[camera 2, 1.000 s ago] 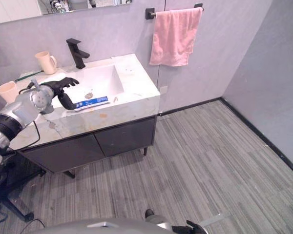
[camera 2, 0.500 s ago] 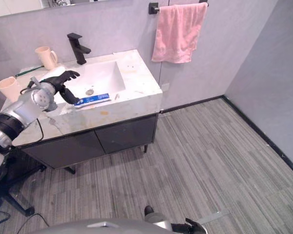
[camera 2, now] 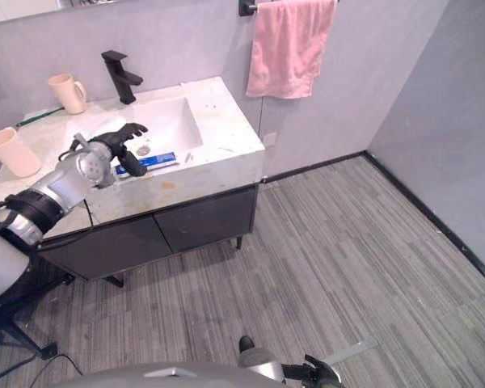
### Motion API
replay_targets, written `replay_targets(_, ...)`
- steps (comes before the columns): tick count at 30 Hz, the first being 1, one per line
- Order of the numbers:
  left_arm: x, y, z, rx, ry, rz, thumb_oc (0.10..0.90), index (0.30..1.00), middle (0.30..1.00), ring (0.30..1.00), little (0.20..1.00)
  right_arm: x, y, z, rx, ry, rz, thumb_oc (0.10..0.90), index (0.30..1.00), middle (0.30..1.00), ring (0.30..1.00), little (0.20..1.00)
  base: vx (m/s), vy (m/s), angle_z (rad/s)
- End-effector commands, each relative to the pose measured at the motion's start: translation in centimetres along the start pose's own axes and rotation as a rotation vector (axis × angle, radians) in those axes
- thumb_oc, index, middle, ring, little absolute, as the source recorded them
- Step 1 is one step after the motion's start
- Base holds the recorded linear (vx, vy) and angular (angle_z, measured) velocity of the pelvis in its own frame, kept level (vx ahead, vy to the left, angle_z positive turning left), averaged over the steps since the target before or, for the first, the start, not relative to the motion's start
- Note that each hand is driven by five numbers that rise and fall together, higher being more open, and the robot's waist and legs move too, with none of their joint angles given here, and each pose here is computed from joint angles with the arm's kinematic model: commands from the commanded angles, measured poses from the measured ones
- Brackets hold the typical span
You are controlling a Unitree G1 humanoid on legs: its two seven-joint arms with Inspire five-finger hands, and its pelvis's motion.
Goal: Organize the bathroom.
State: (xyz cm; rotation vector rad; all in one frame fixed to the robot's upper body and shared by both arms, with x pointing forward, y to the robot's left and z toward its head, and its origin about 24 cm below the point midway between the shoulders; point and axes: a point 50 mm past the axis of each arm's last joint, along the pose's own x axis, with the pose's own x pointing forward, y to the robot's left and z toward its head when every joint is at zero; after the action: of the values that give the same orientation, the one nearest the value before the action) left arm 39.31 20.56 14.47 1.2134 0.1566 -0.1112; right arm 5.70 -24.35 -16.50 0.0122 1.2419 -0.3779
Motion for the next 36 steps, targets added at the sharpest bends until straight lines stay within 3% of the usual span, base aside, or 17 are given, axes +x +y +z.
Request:
replay_targets(1, 0.0, 7.9, 1.8, 0.004, -0.016, 0.268, 0.800, 0.900, 0.900, 0.900, 0.900, 0.1, -0.7, 1.2, 0.007, -0.044, -0.025, 0.800, 0.900, 0.900, 0.900, 0.900, 0.00, 0.000, 0.00)
replay_targets(36, -1.0, 12.3, 0.1, 0.125, 0.050, 0.246, 0.800, 0.900, 0.900, 0.900, 0.900, 0.1, -1.1, 1.2, 0.030, -0.060, -0.028, 0.800, 0.900, 0.900, 0.900, 0.900, 0.00, 0.005, 0.02)
